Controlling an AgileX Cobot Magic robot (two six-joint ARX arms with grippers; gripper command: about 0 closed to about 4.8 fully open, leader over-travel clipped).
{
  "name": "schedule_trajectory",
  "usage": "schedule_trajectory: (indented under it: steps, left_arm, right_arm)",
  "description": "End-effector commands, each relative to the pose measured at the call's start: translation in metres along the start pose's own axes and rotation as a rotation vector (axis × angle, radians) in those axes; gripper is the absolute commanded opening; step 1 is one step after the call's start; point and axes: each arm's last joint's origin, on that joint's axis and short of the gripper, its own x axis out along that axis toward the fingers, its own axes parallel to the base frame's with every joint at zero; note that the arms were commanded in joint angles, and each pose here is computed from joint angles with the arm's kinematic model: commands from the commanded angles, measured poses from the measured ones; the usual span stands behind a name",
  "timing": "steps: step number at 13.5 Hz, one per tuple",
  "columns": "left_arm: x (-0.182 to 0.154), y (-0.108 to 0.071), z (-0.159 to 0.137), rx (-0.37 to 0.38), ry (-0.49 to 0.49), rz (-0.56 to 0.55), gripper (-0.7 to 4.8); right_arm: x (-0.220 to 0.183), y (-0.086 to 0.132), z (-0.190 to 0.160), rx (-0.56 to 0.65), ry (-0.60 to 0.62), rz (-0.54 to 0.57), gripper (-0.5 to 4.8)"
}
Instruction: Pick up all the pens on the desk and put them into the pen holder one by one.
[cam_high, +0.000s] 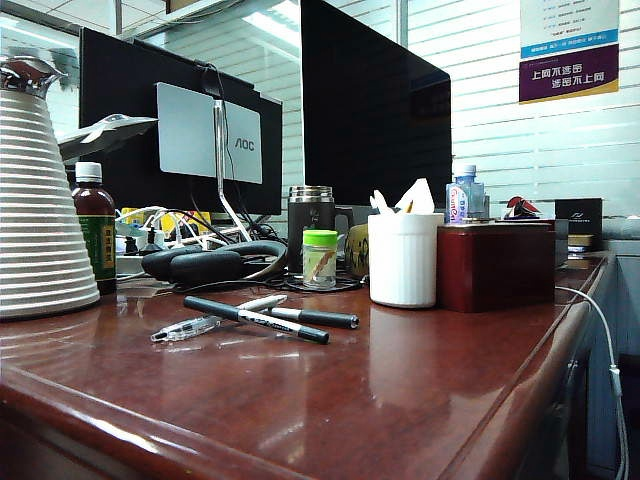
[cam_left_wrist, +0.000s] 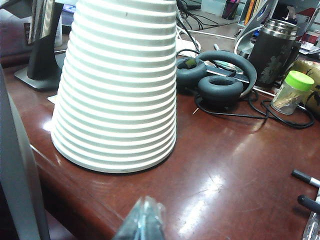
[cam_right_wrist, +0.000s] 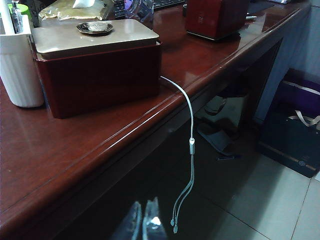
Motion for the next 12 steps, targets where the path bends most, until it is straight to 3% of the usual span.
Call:
schedule_trajectory:
  steps: [1, 5, 6, 7, 8, 10, 12]
  left_arm:
    - [0.0, 0.0, 0.002, 0.002, -0.017, -0.002, -0.05]
    - [0.0, 0.0, 0.002, -0.001, -0.019, -0.002, 0.09]
    - [-0.001, -0.001, 0.006, -0.055, -0.031, -0.004, 2.51]
    - [-0.002, -0.001, 0.01, -0.067, -0.043, -0.009, 4.47]
    - [-0.004, -0.002, 0.017, -0.066, -0.062, -0.013, 4.79]
    - [-0.012, -0.007, 0.038, -0.06, -0.106, -0.083, 4.79]
    - [-0.026, -0.012, 0.065, -0.054, -0.124, -0.13, 4.79]
  right_arm:
    - [0.0, 0.0, 0.001, 0.004, -0.01, -0.003, 0.22]
    - [-0.001, 0.0, 0.004, 0.004, -0.021, 0.004, 0.22]
    - [-0.008, 0.002, 0.023, 0.002, -0.07, 0.056, 1.27]
    - [-0.013, 0.002, 0.036, 0.006, -0.106, 0.056, 2.78]
    - [-0.018, 0.002, 0.047, 0.016, -0.143, 0.057, 3.21]
    - [-0.033, 0.002, 0.077, 0.011, -0.229, 0.075, 3.76]
    - [-0.048, 0.003, 0.108, -0.03, -0.229, 0.086, 3.97]
